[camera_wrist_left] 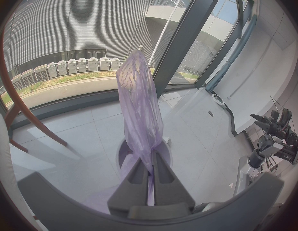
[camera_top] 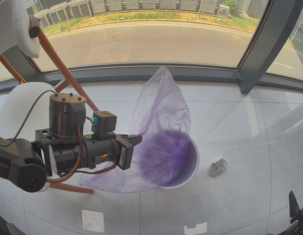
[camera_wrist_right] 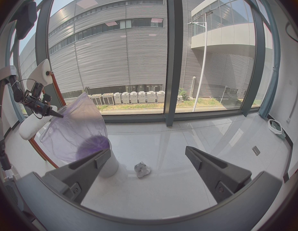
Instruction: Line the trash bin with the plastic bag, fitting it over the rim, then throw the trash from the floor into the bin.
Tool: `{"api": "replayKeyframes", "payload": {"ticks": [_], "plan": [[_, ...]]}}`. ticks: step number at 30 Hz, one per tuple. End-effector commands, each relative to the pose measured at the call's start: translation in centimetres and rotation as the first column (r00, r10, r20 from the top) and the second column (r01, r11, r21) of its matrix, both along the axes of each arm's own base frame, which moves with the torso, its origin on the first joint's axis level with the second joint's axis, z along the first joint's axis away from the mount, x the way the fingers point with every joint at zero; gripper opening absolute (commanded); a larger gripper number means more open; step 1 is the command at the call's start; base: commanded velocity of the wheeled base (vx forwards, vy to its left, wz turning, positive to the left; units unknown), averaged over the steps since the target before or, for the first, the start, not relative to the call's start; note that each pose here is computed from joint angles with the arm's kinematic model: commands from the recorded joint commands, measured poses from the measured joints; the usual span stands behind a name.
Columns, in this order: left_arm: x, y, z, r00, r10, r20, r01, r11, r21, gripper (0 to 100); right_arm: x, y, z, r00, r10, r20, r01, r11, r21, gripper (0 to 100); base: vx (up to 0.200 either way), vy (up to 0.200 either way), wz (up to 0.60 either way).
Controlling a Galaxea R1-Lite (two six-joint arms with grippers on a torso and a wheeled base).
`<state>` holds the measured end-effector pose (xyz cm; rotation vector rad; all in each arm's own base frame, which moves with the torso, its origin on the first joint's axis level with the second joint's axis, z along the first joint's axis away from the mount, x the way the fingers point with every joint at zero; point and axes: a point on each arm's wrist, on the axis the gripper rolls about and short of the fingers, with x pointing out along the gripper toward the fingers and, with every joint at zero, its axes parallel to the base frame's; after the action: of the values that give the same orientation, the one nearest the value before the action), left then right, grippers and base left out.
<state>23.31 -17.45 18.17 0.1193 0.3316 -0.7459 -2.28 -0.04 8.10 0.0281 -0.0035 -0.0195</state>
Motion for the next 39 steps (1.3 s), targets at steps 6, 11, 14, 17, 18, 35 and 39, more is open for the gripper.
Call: {"api": "replayKeyframes", "payload": {"ticks": [6, 11, 14, 17, 18, 35, 39], "plan": [[-1.9, -3.3, 1.7, 0.991, -0.123, 0.044, 0.126, 0.991, -0.049, 0, 0.0, 0.0, -0.6, 1.000, 0.007, -0.007, -0.007, 1.000, -0.028, 100, 0.000, 0.000, 0.00], [-3.9, -5.9, 0.5, 0.979, -0.205, -0.009, 0.204, 0.978, -0.051, 0, 0.0, 0.1, -0.6, 1.000, 0.029, -0.007, -0.029, 0.999, -0.030, 100, 0.000, 0.000, 0.00], [-3.7, -6.5, 0.3, 0.984, -0.180, -0.007, 0.179, 0.980, -0.082, 0, 0.0, 0.1, -0.4, 1.000, 0.029, -0.001, -0.029, 0.999, -0.037, 100, 0.000, 0.000, 0.00], [-3.4, -6.3, 0.5, 0.986, -0.167, 0.008, 0.167, 0.982, -0.090, 0, -0.5, 0.1, 3.6, 0.995, 0.053, 0.085, -0.049, 0.998, -0.048, 100, 0.000, 0.000, 0.00], [-3.5, -6.2, 0.5, 0.986, -0.165, 0.007, 0.165, 0.982, -0.087, 0, 0.8, 0.1, 7.4, 0.997, 0.058, 0.058, -0.057, 0.998, -0.022, 100, 0.000, 0.000, 0.00], [-4.1, -5.1, -0.8, 0.996, -0.086, -0.020, 0.085, 0.996, -0.024, 0, 20.4, 2.4, 5.1, 0.773, 0.341, -0.536, -0.238, 0.938, 0.254, 100, 0.000, 0.000, 0.00], [-4.3, -4.9, -0.4, 0.996, -0.087, -0.007, 0.086, 0.996, -0.032, 0, 24.2, 3.0, 3.3, 0.802, 0.352, -0.482, -0.260, 0.933, 0.248, 100, 0.000, 0.000, 0.00]]}}
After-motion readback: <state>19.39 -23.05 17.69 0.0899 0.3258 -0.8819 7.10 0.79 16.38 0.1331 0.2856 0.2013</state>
